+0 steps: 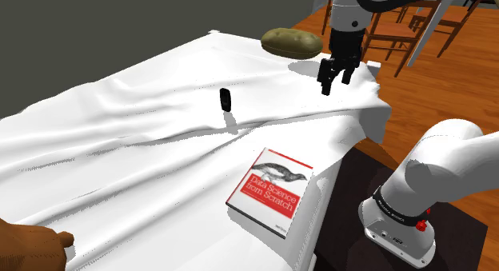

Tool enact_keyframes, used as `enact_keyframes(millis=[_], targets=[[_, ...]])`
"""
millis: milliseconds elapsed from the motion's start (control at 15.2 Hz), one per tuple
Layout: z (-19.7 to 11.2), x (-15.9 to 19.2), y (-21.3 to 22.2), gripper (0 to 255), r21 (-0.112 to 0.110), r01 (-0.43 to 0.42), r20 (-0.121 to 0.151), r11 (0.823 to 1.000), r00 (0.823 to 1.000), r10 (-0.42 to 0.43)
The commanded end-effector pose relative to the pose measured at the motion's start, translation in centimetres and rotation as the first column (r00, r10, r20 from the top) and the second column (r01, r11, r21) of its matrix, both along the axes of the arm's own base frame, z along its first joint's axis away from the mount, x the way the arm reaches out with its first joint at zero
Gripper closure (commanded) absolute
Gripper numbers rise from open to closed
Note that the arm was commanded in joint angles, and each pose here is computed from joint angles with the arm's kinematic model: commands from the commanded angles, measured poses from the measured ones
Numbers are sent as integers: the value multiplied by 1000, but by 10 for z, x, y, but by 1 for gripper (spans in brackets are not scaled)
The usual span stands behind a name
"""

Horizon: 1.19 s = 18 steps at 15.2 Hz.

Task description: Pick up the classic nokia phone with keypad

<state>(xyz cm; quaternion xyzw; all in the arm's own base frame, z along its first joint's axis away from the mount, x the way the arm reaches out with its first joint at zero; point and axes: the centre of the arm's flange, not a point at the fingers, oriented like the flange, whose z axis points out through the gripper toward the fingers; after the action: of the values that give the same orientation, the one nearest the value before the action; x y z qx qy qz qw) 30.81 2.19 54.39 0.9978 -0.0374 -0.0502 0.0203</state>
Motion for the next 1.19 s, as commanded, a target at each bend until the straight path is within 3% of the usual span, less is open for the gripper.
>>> enact_keyframes(millis=[0, 1122], targets=[[0, 0, 0, 0, 0, 0, 0, 1000, 1000, 0], [-63, 204, 56, 0, 11, -194, 14, 981, 981, 194]])
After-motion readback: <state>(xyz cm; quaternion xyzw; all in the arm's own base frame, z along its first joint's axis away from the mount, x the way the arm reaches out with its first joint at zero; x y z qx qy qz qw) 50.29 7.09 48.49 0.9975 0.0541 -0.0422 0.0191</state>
